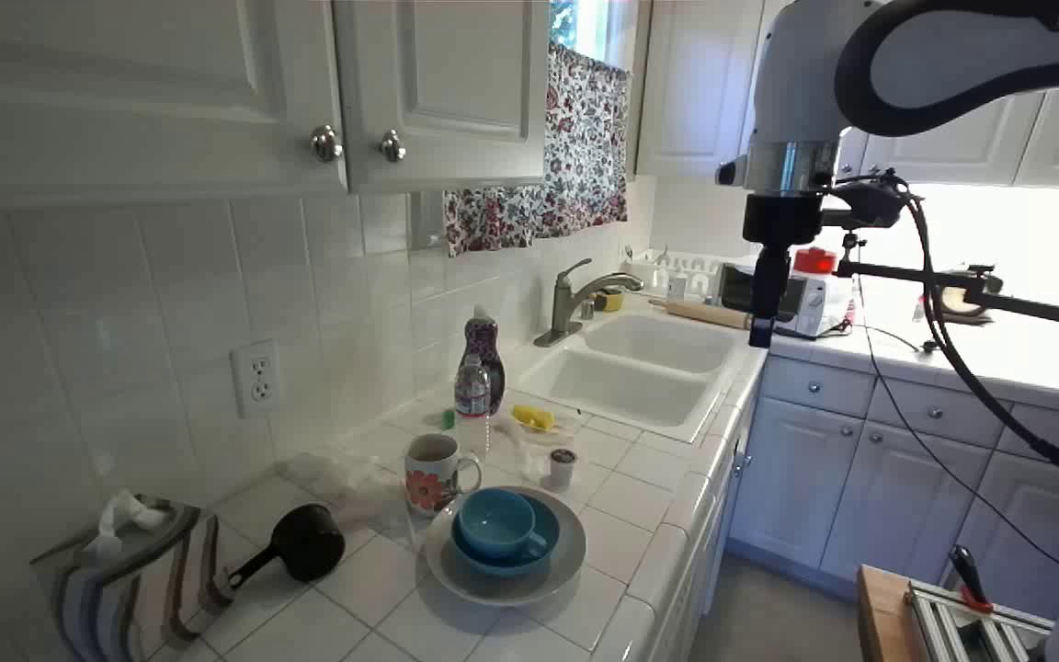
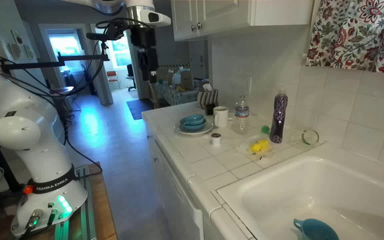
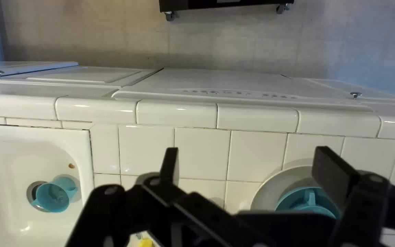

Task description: Put the white container inside the blue cup

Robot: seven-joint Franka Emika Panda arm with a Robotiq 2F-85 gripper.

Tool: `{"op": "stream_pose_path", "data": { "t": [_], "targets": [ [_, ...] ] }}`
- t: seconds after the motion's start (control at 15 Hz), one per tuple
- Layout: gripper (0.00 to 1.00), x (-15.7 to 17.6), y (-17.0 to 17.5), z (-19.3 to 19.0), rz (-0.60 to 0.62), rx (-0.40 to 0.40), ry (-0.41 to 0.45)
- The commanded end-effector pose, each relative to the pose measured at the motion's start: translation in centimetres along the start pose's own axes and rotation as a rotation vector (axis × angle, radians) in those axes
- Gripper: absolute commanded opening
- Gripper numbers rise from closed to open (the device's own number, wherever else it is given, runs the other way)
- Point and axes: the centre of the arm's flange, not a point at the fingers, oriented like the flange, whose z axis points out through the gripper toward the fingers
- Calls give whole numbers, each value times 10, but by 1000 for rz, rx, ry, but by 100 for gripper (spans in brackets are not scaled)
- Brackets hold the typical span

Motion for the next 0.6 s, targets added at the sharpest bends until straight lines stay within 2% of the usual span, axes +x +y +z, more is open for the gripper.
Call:
{"op": "stream_pose_path", "data": {
  "t": [0.0, 0.27, 0.53],
  "targets": [
    [100, 0, 0, 0, 0, 0, 0],
    [100, 3, 0, 2, -2, 10, -11],
    [100, 48, 1, 17, 13, 72, 117]
  ]
}}
